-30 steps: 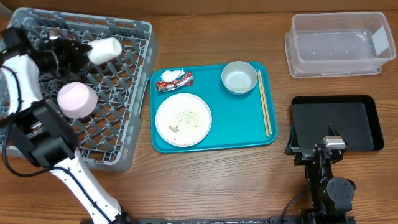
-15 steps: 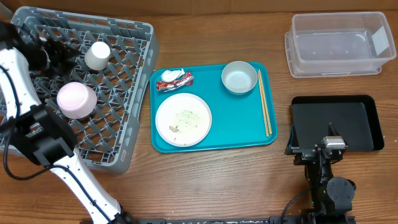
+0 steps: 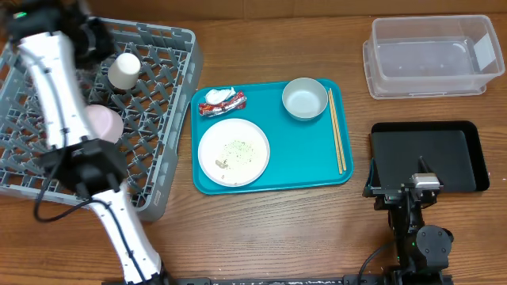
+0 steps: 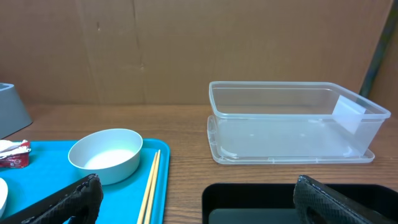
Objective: Sort waste into correct bins and load items into the dishwasher
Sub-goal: 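Lower the white cup into the rack's back row and release it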
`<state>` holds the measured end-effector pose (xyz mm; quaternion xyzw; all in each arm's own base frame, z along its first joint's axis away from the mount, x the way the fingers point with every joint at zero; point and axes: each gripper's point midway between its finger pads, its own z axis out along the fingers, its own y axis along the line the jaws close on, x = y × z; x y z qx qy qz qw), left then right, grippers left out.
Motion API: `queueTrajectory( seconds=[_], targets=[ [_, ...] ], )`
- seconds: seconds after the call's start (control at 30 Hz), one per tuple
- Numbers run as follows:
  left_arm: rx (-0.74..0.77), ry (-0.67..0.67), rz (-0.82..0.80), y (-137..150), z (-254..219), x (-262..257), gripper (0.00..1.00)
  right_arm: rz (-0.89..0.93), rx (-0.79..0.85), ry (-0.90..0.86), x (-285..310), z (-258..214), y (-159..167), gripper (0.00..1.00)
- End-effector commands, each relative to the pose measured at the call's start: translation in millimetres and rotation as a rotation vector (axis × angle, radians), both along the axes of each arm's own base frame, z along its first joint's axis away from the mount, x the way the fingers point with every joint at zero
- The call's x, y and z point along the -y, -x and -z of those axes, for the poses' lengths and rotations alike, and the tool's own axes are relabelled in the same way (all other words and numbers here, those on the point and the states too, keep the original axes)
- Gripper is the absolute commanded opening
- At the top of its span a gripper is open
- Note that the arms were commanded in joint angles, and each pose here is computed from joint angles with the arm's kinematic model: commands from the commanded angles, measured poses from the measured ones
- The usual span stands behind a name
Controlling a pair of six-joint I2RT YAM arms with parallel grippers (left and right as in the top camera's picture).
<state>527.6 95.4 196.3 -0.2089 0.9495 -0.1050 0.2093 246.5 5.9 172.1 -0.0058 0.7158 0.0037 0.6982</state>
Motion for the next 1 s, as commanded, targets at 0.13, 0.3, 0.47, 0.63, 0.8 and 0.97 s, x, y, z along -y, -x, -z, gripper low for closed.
queueTrajectory(
  seconds=[0.13,0.3,0.47,0.63,0.8,0.97],
  targets=[
    [-0.070,-0.322,-0.046,0.2,6.0,-3.0,0.04,-0.012,0.005,0.003,-2.5,1.4,0.2,1.00],
    [-0.151,-0.438,-0.142,11.0,21.3,-24.3,0.04,-0.012,0.005,0.003,-2.5,1.4,0.2,1.00],
    [-0.197,-0.461,-0.184,19.2,32.4,-38.8,0.04,-0.012,0.005,0.003,-2.5,1.4,0.2,1.00],
    [-0.183,-0.460,-0.186,16.2,31.5,-40.1,0.04,-0.012,0.005,0.003,-2.5,1.4,0.2,1.00],
    [-0.123,-0.306,-0.072,0.6,35.8,-9.9,0.04,-0.012,0.005,0.003,-2.5,1.4,0.2,1.00],
    [-0.079,-0.254,0.113,-9.3,36.3,19.6,0.04,-0.012,0.005,0.003,-2.5,1.4,0.2,1.00]
  ],
)
